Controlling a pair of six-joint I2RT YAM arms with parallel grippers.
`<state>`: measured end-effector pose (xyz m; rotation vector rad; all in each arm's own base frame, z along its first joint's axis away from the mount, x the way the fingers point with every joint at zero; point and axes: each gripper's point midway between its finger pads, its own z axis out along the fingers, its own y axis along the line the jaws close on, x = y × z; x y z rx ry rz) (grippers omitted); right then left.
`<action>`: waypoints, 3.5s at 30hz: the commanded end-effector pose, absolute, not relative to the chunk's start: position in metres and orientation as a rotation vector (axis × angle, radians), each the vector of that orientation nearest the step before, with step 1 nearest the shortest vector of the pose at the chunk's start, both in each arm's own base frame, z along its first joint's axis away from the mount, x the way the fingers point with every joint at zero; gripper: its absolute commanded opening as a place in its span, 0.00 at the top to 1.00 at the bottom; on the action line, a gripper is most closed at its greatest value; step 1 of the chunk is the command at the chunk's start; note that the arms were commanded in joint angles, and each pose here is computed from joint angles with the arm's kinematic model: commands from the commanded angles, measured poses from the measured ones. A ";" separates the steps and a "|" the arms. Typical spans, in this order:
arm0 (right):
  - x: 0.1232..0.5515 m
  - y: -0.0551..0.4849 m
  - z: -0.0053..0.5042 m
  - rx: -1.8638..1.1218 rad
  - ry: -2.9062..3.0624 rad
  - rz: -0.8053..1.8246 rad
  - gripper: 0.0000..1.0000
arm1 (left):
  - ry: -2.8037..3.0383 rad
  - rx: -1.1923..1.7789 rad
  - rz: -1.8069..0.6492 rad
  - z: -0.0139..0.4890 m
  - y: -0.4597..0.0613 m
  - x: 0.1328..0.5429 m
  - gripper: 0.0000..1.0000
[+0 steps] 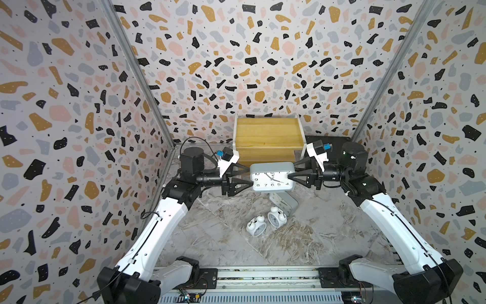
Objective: Place the alarm clocks on the shelf by style
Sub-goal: Pick up the alarm from the center of the board, then place the alarm on the shelf.
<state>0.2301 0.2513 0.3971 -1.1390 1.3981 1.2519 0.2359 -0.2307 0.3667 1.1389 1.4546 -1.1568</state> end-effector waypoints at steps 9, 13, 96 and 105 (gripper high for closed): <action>0.218 0.252 0.438 -1.178 1.233 1.286 0.81 | 1.370 1.198 -1.205 0.376 -0.237 0.222 0.29; 0.218 0.252 0.436 -1.176 1.240 1.297 0.81 | 1.364 1.210 -1.214 0.376 -0.241 0.220 0.32; 0.394 0.165 0.306 -0.463 1.803 0.345 0.26 | 2.107 0.579 -0.273 0.329 -0.071 0.375 0.83; 0.404 0.163 0.304 -0.432 1.769 0.331 0.29 | 2.019 0.618 -0.376 0.335 -0.080 0.391 0.84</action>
